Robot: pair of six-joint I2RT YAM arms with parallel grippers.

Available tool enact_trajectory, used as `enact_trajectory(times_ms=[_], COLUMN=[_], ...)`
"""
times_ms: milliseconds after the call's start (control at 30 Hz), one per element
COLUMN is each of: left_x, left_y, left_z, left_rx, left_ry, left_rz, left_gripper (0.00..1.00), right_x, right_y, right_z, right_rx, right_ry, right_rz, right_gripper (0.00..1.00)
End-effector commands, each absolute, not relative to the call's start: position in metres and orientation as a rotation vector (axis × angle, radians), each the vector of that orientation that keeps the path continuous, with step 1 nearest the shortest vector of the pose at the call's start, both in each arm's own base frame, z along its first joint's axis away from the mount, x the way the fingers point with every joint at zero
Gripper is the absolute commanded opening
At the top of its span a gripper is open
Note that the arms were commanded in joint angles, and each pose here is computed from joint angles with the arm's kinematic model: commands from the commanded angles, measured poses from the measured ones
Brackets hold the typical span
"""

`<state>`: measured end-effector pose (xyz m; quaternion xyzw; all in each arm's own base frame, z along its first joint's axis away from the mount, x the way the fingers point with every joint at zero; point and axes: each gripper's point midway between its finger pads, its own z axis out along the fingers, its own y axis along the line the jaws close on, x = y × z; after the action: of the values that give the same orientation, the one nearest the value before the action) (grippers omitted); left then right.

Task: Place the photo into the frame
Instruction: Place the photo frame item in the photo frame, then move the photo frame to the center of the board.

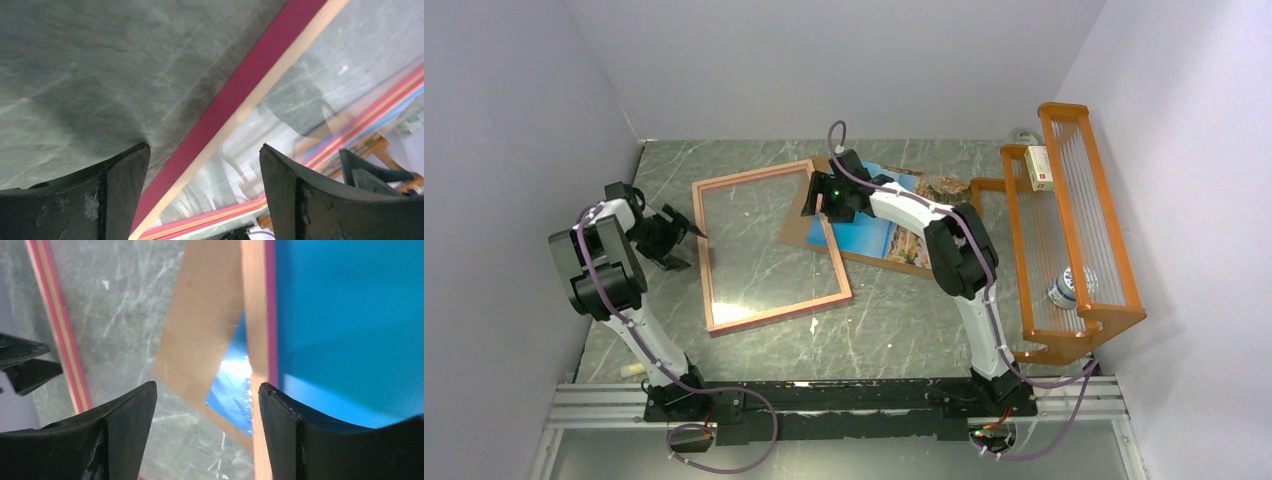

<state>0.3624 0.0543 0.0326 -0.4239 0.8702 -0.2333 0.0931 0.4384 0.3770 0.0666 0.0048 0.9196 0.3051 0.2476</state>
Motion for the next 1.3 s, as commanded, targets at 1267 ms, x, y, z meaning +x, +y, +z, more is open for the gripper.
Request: enact_trajectory(times_ms=[1267], left_x=[0.424], left_y=[0.06], left_z=[0.05], left_rx=[-1.162], left_ry=[2.465], left_rz=[-0.897], left_gripper=[0.79], right_x=[0.399], right_y=[0.429], right_z=[0.087], right_rx=[-0.257], right_ry=[2.509], right_rz=[1.24], right_gripper=[0.7])
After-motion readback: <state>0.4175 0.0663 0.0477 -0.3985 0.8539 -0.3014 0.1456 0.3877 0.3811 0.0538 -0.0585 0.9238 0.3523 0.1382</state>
